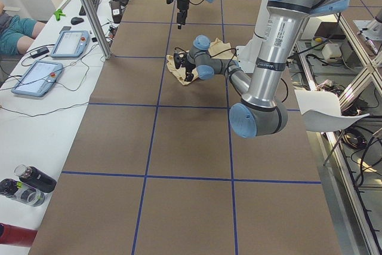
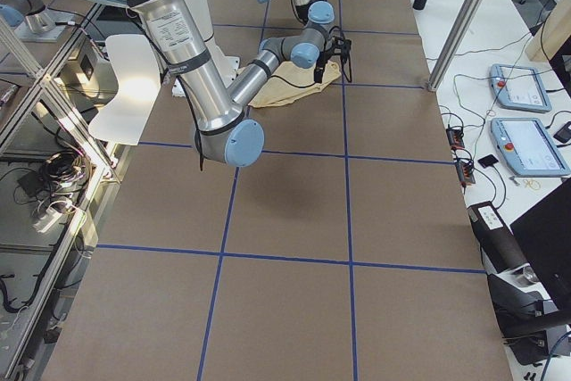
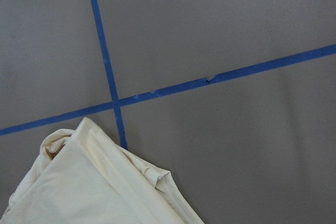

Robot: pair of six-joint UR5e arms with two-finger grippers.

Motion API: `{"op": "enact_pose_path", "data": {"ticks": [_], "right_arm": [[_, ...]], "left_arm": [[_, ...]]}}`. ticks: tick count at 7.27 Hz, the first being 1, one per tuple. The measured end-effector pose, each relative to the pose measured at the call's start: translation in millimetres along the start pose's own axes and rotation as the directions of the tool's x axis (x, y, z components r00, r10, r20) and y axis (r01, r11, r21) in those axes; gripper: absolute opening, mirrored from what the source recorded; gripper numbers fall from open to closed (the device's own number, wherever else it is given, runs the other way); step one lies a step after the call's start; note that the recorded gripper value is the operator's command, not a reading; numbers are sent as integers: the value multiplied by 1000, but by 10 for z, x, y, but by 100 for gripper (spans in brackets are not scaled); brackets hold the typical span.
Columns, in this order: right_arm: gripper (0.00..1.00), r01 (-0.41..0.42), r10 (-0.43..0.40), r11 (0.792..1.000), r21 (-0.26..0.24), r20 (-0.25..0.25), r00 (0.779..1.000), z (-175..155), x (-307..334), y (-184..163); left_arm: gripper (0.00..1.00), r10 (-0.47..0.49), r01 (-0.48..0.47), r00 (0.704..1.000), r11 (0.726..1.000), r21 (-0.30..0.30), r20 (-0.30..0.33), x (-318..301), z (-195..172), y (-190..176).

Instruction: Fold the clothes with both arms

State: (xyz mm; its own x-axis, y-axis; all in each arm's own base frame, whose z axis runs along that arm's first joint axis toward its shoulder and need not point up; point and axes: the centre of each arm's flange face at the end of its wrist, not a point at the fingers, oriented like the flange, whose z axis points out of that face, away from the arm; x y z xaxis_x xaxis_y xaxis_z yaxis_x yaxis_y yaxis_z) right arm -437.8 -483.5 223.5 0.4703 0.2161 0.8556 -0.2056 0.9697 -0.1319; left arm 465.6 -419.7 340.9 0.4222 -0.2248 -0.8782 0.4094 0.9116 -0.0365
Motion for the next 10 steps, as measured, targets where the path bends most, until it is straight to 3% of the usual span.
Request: {"op": "enact_pose_path", "data": {"ticks": [2,5,9,10], "right_arm": [[100,1,-1,1000,0,1,1000,-1,-4,3],[100,1,-1,1000,-1,1,1000,-1,-7,5],[100,1,-1,1000,-1,1,1000,-2,-7,4],[100,1,-1,1000,0,2,1000,-6,-7,1]], "left_arm": [[100,9,-9,1000,1000,0,13,-78,195,-8],[92,12,-12,1000,1000,-1,11,-71,296,-9],[78,12,-12,1000,1000,-2,19,-63,359,17],[65,12,-12,1000,1000,-2,24,-62,395,15]]}}
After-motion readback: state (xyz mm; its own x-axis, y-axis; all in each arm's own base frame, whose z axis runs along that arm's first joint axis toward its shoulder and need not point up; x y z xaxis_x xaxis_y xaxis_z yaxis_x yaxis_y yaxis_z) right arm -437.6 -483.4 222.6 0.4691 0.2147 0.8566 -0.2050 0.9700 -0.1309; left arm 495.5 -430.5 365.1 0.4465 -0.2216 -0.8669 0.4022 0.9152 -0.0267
